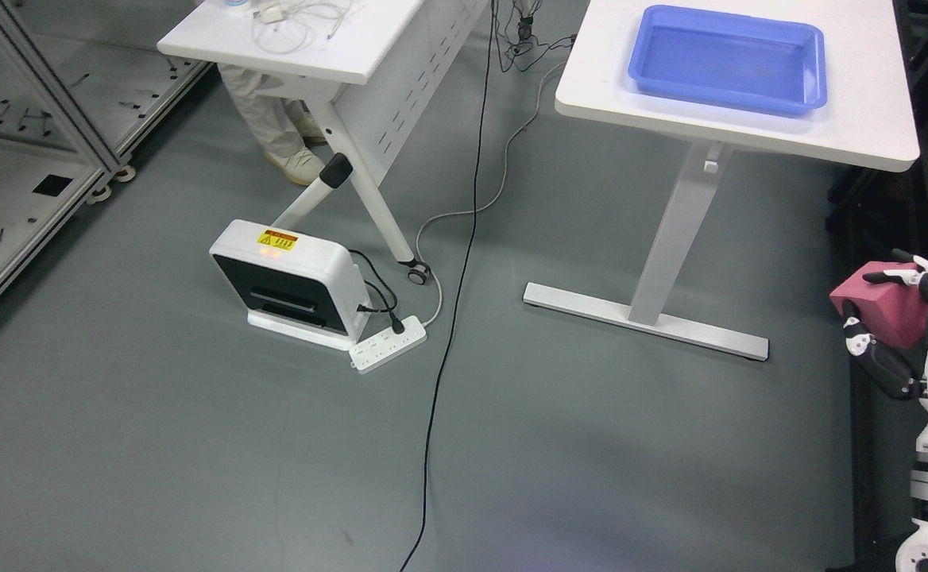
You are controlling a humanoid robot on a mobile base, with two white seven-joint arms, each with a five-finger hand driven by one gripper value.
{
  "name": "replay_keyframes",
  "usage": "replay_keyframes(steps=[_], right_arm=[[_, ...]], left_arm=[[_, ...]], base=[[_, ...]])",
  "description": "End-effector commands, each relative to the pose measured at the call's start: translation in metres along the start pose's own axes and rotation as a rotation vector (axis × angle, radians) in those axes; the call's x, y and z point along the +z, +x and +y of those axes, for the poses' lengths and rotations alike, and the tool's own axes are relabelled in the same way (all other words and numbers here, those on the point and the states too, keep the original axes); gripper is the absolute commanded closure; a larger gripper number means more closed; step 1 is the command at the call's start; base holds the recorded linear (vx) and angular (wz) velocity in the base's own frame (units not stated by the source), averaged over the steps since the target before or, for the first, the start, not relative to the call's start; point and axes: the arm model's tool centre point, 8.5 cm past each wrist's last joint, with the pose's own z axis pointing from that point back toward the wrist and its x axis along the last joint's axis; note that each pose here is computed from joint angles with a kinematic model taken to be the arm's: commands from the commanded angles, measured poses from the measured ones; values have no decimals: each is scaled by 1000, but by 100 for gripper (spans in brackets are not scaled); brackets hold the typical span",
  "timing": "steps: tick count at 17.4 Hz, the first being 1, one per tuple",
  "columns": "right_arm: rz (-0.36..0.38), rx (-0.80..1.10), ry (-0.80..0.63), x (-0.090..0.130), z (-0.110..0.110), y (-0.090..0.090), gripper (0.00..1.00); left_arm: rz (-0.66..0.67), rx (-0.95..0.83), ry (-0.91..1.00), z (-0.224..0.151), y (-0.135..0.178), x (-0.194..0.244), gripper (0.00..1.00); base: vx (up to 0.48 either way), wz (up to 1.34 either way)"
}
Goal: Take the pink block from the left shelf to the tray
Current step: 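Turn and drive to the white table holding the cube in the right hand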
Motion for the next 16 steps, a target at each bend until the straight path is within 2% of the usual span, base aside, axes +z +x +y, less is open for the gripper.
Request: replay_keyframes(steps=[1,12,16], right_arm=[[1,-2,-1,1,1,0,98],[-8,-6,9,-1,3,3,98],[-22,-16,47,-1,11,8,98]], left_arm=[[-45,-7,16,11,22,-1,0],[-45,-7,16,11,22,-1,0],[-45,-7,16,11,22,-1,0]], base=[[397,-283],[389,-114],[347,32]])
